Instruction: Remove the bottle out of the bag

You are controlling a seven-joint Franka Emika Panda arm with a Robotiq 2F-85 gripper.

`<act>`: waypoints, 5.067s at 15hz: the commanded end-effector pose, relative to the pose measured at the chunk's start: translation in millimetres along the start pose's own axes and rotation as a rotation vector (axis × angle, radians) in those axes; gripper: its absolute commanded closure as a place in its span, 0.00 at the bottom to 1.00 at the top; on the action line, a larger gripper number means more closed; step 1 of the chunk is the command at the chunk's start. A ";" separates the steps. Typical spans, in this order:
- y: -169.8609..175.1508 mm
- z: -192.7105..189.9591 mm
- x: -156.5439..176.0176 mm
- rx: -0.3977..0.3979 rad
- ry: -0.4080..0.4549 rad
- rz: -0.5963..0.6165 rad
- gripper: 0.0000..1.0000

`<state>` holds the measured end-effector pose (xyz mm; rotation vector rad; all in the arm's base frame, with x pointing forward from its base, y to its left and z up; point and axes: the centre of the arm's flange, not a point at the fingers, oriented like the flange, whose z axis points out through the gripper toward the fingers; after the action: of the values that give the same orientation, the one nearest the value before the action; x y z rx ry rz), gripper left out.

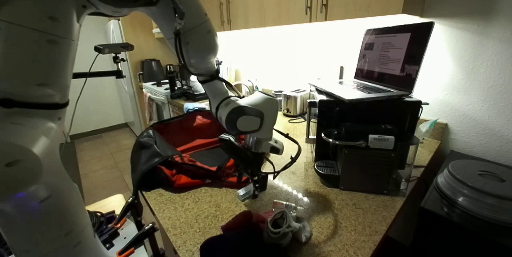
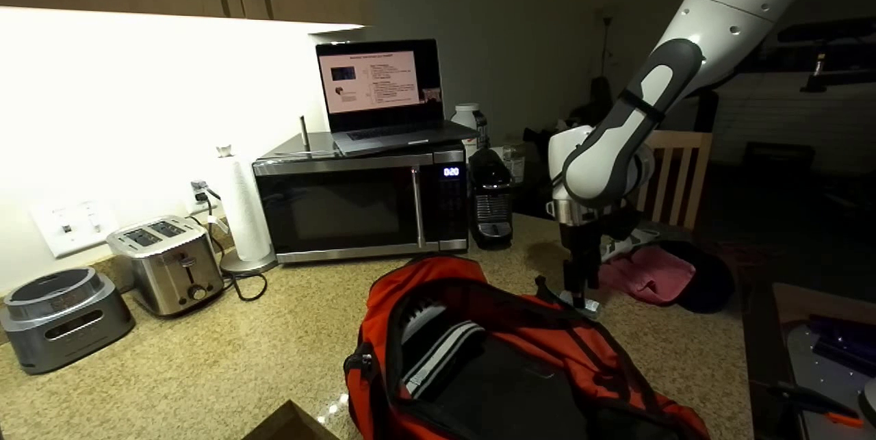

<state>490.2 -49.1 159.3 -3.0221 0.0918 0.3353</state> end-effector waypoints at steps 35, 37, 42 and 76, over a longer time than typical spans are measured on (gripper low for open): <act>96.9 -72.2 36.3 0.142 0.160 0.509 0.84; 104.1 -79.8 36.5 0.152 0.192 0.572 0.84; 120.1 -87.9 31.9 0.147 0.258 0.739 0.84; 154.8 -68.9 -19.4 0.086 0.246 1.061 0.00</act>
<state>483.7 -229.3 202.6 -2.5387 1.7474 0.0496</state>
